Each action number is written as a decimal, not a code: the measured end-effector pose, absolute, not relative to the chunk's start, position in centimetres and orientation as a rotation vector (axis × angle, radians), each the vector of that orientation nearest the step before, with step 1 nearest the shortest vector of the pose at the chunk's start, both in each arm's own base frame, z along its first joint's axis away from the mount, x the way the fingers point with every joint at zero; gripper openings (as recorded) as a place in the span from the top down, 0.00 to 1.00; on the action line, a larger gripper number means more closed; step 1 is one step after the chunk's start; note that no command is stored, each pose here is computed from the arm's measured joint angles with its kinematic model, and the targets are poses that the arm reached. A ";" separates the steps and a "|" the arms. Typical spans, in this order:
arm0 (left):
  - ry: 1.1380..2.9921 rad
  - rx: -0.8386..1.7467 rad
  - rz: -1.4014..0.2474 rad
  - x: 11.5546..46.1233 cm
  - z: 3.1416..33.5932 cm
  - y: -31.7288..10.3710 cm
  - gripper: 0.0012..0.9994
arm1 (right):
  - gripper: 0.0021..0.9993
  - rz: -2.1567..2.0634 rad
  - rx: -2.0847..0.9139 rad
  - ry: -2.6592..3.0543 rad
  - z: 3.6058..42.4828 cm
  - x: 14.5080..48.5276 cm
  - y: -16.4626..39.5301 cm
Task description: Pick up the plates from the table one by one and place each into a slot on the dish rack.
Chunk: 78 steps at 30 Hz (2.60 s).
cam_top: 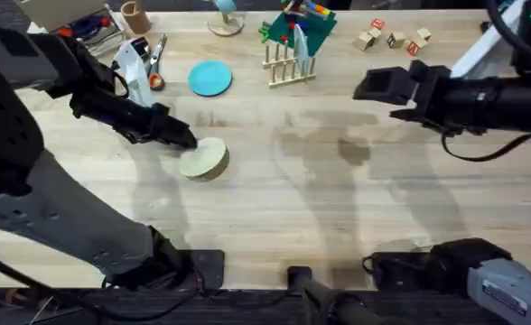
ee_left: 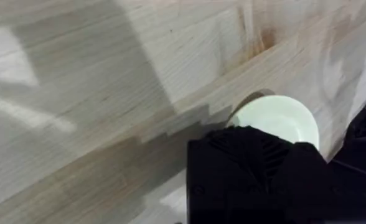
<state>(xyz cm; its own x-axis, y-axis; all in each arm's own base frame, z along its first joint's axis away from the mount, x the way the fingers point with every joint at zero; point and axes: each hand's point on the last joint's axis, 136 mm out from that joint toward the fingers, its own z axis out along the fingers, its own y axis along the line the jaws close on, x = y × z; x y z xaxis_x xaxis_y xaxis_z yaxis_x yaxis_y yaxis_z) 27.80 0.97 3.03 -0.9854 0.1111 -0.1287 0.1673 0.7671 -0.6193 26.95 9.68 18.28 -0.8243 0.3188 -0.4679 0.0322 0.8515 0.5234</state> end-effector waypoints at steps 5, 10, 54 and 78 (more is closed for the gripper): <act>2.873 0.227 -1.019 27.8 3.0 1.0 0.96 | 0.00 0.786 0.249 2.468 18.4 27.4 12.8; 2.873 0.227 -1.019 27.8 3.0 1.0 0.96 | 0.01 0.874 0.190 2.490 17.7 27.8 16.9; 2.870 0.228 -1.016 27.9 3.0 1.0 0.96 | 0.11 1.468 0.188 2.676 8.7 23.7 38.8; 2.847 0.232 -0.994 28.5 2.9 1.3 0.96 | 0.97 1.443 0.350 2.675 6.9 23.4 40.4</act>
